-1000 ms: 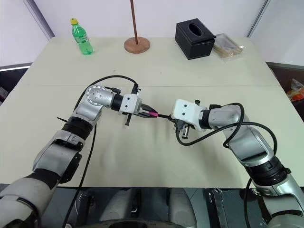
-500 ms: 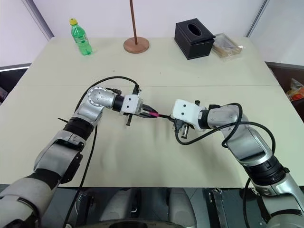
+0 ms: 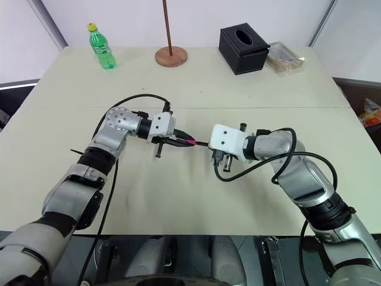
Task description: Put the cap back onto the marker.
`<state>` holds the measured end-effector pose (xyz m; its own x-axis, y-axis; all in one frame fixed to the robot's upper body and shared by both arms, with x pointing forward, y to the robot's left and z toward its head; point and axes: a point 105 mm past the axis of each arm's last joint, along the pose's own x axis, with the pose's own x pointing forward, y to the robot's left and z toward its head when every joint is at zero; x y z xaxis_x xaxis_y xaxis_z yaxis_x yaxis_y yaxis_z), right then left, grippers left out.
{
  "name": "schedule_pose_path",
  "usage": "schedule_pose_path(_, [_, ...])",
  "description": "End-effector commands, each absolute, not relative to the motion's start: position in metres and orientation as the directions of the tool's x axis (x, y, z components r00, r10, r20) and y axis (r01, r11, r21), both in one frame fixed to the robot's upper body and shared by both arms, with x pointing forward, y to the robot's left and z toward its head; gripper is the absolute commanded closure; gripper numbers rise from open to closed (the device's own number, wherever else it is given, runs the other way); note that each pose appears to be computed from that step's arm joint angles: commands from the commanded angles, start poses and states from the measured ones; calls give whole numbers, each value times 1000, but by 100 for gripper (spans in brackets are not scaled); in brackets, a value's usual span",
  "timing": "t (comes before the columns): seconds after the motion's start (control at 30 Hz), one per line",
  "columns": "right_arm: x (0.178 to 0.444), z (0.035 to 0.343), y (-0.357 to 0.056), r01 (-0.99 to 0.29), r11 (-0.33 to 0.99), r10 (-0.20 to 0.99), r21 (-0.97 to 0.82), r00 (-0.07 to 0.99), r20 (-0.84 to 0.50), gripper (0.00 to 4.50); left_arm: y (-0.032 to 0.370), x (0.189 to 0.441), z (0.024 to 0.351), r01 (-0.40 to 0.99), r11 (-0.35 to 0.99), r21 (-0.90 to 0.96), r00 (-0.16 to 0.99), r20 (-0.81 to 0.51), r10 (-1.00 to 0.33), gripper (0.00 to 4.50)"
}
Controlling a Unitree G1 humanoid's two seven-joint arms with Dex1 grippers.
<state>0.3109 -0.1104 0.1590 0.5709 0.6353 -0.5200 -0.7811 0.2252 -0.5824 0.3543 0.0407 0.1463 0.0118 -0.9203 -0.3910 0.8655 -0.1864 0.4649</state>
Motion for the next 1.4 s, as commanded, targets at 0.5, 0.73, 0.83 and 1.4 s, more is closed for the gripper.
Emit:
schedule_pose_path(0.5, [295,190,-82,-742,166,727,-649,537,-428,446,23,345,149,757,-285,588,-26,-408,-913,450])
schedule_pose_path(0.73, [293,191,-81,-777,198,745,-597,516,-424,446,17,345,153,718,-274,640,-12,-382,-924,450])
schedule_pose_path(0.83, [293,191,-80,-784,204,747,-586,512,-424,446,16,344,152,706,-286,648,-17,-388,-921,450])
schedule_pose_path(1.4, [290,190,-70,-781,140,750,-609,485,-449,446,8,338,152,725,-327,606,-74,-404,-912,450])
